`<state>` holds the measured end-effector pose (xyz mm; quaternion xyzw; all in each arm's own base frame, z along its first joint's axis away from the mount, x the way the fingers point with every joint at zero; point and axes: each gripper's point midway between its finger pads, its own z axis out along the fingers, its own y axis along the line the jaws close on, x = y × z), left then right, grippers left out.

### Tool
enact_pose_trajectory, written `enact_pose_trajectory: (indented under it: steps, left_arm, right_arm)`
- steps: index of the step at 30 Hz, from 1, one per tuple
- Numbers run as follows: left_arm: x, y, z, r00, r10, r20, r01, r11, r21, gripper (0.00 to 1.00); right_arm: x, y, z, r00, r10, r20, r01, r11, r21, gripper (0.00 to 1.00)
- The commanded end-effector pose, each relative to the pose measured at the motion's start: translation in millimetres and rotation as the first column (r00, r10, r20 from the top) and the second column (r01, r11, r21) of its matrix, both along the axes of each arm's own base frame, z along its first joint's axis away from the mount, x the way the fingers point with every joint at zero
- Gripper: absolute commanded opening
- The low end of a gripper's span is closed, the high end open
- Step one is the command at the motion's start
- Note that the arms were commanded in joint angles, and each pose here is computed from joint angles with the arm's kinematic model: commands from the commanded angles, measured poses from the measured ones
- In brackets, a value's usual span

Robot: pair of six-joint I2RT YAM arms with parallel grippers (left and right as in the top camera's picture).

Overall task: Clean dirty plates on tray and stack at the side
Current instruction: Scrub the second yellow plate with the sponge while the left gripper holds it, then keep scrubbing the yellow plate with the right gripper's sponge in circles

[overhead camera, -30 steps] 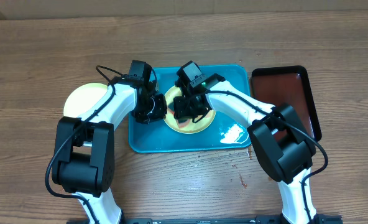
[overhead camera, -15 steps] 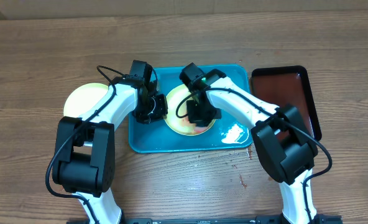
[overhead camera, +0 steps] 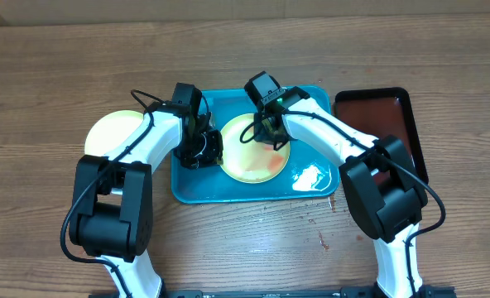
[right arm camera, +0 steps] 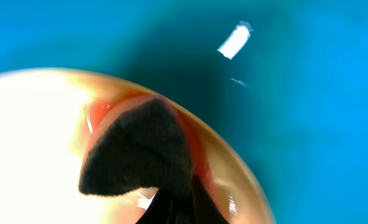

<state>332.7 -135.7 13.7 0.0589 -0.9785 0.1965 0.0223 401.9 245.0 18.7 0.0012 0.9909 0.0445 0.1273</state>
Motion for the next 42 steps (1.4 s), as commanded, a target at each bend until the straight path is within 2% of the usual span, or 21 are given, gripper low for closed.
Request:
enact_pose_trajectory:
  steps: [1, 4, 8, 12, 24, 30, 32, 36, 42]
  left_arm:
    - [-6.0, -5.9, -0.9, 0.998, -0.057, -0.006, 0.057, 0.998, -0.024, 0.04]
    - [-6.8, -8.0, 0.2, 0.998, -0.069, -0.004, 0.069, 0.997, -0.039, 0.04]
    - [-6.8, -8.6, 0.4, 0.997, -0.074, -0.002, 0.074, 0.996, -0.042, 0.04]
    - [-6.4, -8.7, 0.4, 0.997, -0.074, 0.000, 0.074, 0.996, -0.043, 0.04]
    - [-6.4, -8.6, 0.4, 0.997, -0.074, 0.000, 0.074, 0.996, -0.042, 0.04]
    - [-6.2, -8.3, 0.3, 0.997, -0.073, 0.000, 0.073, 0.996, -0.041, 0.04]
    - [-6.1, -8.3, 0.4, 0.997, -0.073, 0.001, 0.073, 0.996, -0.042, 0.04]
    - [-4.8, -8.6, 0.4, 0.997, -0.073, 0.006, 0.073, 0.996, -0.042, 0.04]
    - [-4.2, -8.7, 0.4, 0.997, -0.072, 0.009, 0.073, 0.996, -0.043, 0.04]
  right_arm:
    - [-5.8, 23.4, -10.2, 0.997, 0.068, -0.045, -0.063, 0.992, 0.112, 0.04]
    - [-11.7, 33.6, -24.4, 0.992, 0.097, -0.083, -0.083, 0.985, 0.153, 0.04]
    - [-30.6, 49.9, -45.2, 0.964, 0.208, -0.163, -0.166, 0.956, 0.241, 0.04]
    - [-44.2, 70.7, -47.0, 0.931, 0.325, -0.166, -0.258, 0.907, 0.332, 0.04]
    - [-66.6, 109.0, -38.8, 0.892, 0.433, -0.130, -0.356, 0.849, 0.390, 0.04]
    - [-57.8, 97.3, -35.7, 0.903, 0.403, -0.146, -0.325, 0.865, 0.383, 0.04]
    - [-45.3, 80.8, -35.1, 0.927, 0.339, -0.161, -0.273, 0.903, 0.332, 0.04]
    - [-15.1, 28.7, -29.3, 0.976, 0.165, -0.145, -0.148, 0.981, 0.124, 0.04]
    - [2.8, -41.2, -11.5, 0.996, -0.020, -0.081, 0.007, 0.988, -0.157, 0.04]
